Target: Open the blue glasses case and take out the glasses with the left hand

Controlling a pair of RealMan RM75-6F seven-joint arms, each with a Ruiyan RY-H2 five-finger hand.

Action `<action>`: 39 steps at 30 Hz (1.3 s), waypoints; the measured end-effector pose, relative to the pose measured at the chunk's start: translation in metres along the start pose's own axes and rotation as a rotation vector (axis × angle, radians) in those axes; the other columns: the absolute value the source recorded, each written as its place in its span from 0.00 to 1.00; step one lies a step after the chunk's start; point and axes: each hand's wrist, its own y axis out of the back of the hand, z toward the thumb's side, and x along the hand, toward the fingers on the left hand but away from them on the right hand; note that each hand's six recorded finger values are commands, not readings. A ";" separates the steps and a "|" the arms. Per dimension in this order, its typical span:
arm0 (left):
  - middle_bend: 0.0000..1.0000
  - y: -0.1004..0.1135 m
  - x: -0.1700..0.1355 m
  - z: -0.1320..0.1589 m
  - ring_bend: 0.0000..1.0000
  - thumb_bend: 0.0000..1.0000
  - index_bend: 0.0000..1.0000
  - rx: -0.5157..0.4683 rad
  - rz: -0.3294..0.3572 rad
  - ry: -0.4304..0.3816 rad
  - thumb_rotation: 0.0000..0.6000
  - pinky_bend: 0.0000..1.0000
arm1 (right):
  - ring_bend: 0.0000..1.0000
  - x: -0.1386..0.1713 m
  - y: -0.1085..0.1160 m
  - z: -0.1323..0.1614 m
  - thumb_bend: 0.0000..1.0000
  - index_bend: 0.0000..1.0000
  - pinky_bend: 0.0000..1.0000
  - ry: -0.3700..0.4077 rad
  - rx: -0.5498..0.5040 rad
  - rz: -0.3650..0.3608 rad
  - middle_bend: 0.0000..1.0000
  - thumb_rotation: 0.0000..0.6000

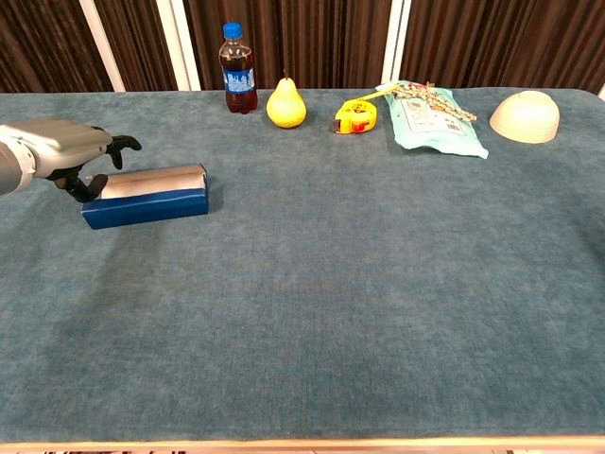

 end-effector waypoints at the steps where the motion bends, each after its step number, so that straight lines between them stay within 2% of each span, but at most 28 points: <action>1: 0.19 0.000 0.001 -0.001 0.00 0.65 0.00 0.004 0.002 0.005 1.00 0.09 | 0.00 0.000 0.000 0.000 0.16 0.00 0.21 0.000 0.000 0.000 0.00 1.00; 6: 0.19 0.002 0.011 -0.010 0.00 0.64 0.00 0.029 0.014 0.041 1.00 0.09 | 0.00 0.000 0.000 -0.001 0.16 0.00 0.21 -0.005 0.003 -0.002 0.00 1.00; 11: 0.15 0.003 0.015 -0.019 0.00 0.54 0.00 0.013 0.030 0.076 1.00 0.09 | 0.00 0.001 0.001 -0.001 0.16 0.00 0.21 -0.009 0.003 -0.003 0.00 1.00; 18: 0.12 0.008 -0.001 -0.016 0.00 0.46 0.00 -0.052 0.038 0.028 1.00 0.10 | 0.00 0.001 0.001 -0.001 0.16 0.00 0.21 -0.005 -0.001 -0.002 0.00 1.00; 20: 0.19 0.011 -0.011 -0.014 0.09 0.43 0.00 -0.072 0.040 -0.001 1.00 0.24 | 0.00 0.001 0.000 0.000 0.16 0.00 0.21 -0.003 -0.002 -0.002 0.00 1.00; 23: 0.43 0.016 -0.029 -0.012 0.36 0.42 0.00 -0.082 0.045 -0.047 1.00 0.54 | 0.00 0.001 0.001 0.000 0.16 0.00 0.21 0.000 -0.002 -0.003 0.00 1.00; 26: 0.65 0.021 -0.045 -0.016 0.57 0.42 0.05 -0.052 0.058 -0.084 1.00 0.73 | 0.00 0.001 0.001 0.000 0.16 0.00 0.21 0.001 -0.002 -0.003 0.00 1.00; 29: 0.78 0.019 -0.058 -0.016 0.69 0.42 0.08 -0.038 0.048 -0.115 1.00 0.82 | 0.00 0.001 0.001 0.000 0.16 0.00 0.21 0.001 -0.002 -0.003 0.00 1.00; 31: 0.82 0.015 -0.064 -0.017 0.72 0.42 0.10 -0.032 0.028 -0.123 1.00 0.85 | 0.00 0.001 0.001 0.000 0.16 0.00 0.21 0.001 -0.002 -0.004 0.00 1.00; 39: 0.87 -0.006 -0.066 -0.019 0.77 0.42 0.12 -0.005 -0.060 -0.111 1.00 0.88 | 0.00 0.001 0.001 0.000 0.17 0.00 0.21 -0.002 -0.003 -0.004 0.00 1.00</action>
